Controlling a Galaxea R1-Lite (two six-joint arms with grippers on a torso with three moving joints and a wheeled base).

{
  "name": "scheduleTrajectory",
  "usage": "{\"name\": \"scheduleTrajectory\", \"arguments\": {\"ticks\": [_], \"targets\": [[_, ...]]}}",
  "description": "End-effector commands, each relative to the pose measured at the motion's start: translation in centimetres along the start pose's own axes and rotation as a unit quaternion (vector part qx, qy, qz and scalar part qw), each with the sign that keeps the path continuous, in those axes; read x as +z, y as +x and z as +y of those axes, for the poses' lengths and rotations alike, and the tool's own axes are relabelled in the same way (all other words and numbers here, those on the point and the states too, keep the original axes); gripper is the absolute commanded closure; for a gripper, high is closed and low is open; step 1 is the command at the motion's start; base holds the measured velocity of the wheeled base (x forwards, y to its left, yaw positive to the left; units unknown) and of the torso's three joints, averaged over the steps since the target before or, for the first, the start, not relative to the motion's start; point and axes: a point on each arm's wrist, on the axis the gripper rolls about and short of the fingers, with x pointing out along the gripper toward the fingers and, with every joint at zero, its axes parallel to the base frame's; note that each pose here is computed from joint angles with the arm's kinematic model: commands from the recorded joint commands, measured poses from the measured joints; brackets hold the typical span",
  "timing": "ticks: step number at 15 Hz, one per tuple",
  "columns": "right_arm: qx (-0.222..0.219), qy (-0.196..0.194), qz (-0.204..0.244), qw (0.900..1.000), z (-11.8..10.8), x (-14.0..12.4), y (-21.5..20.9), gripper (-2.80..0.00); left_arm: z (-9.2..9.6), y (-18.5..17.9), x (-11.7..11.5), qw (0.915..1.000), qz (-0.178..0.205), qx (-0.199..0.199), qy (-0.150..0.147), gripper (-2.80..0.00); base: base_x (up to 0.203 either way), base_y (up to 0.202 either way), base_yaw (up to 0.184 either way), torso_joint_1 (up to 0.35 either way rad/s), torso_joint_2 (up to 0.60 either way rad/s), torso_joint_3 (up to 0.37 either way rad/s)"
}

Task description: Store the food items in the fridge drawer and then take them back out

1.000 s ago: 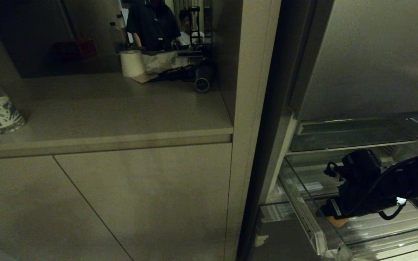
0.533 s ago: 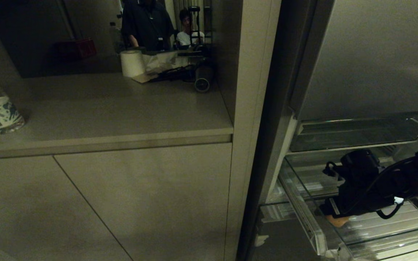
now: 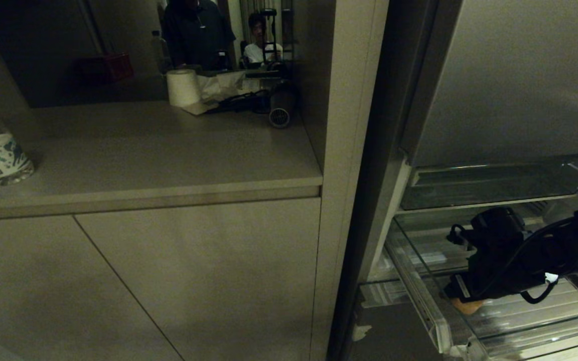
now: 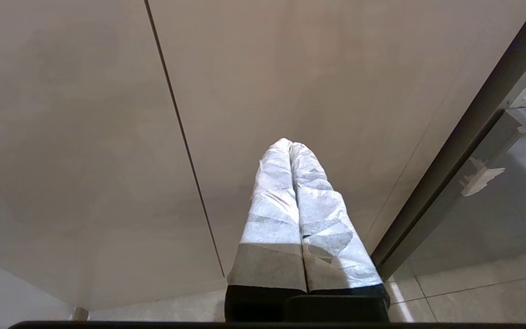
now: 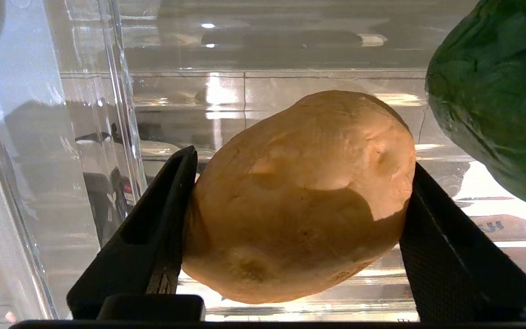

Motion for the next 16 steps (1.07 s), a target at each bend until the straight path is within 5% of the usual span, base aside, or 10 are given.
{"name": "scheduleTrajectory", "arguments": {"ticks": [1, 9, 16], "targets": [[-0.001, 0.0, -0.007, 1.0, 0.0, 0.0, -0.6, 0.0, 0.0, 0.0, 0.0, 1.0, 0.0, 0.0, 0.0, 0.0, 0.0, 0.0, 0.0, 0.0, 0.0, 0.0], [-0.001, -0.001, -0.038, 0.999, 0.1, -1.7, -4.5, 0.0, 0.0, 0.0, 0.0, 1.0, 0.0, 0.0, 0.0, 0.0, 0.0, 0.0, 0.0, 0.0, 0.0, 0.0], [-0.004, 0.001, -0.116, 0.993, 0.1, -4.7, -9.8, 0.0, 0.0, 0.0, 0.0, 1.0, 0.0, 0.0, 0.0, 0.0, 0.0, 0.0, 0.0, 0.0, 0.0, 0.0]]}}
